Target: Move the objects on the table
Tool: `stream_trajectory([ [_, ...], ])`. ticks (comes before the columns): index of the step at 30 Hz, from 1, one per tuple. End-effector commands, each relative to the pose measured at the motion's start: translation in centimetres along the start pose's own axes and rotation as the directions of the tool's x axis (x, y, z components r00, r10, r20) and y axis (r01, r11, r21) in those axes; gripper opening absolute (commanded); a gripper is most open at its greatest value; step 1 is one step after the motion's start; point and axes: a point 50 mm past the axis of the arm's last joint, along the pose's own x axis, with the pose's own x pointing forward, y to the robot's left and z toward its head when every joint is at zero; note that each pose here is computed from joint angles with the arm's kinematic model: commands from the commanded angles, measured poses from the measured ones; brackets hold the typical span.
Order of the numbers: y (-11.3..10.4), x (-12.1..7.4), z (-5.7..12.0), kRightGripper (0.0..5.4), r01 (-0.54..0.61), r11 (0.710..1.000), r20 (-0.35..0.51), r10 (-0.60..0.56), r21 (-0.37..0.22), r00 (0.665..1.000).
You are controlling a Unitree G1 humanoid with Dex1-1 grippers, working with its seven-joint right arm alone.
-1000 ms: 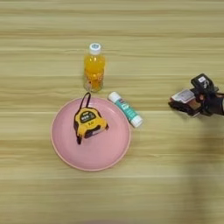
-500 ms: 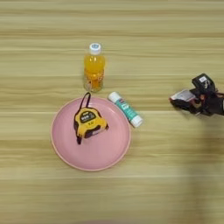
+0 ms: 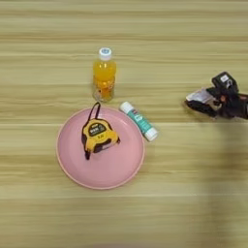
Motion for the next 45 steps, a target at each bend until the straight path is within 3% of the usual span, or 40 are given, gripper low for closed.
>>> stream_trajectory([
  [1, -1.8, -1.1, 7.0, 3.94, 0.05, 0.983, 0.194, -0.015, -0.179, 0.981],
  [8, 0.9, -0.2, 9.7, 3.94, -0.1, 0.926, 0.26, 0.204, -0.364, 0.944],
  [15, 5.8, -0.1, 11.6, 3.94, -0.241, 0.803, 0.257, 0.434, -0.546, 0.863],
  [20, 9.2, -0.5, 12.2, 3.94, -0.31, 0.713, 0.22, 0.545, -0.628, 0.809],
  [26, 11.6, -0.8, 12.5, 3.94, -0.371, 0.643, 0.165, 0.616, -0.671, 0.77],
  [34, 13.8, -0.4, 12.4, 3.94, -0.454, 0.573, 0.085, 0.679, -0.682, 0.729],
  [40, 14.0, 0.3, 11.5, 3.94, -0.514, 0.548, 0.013, 0.692, -0.66, 0.721],
  [45, 13.4, 1.0, 10.6, 3.94, -0.544, 0.566, -0.019, 0.682, -0.619, 0.731],
])
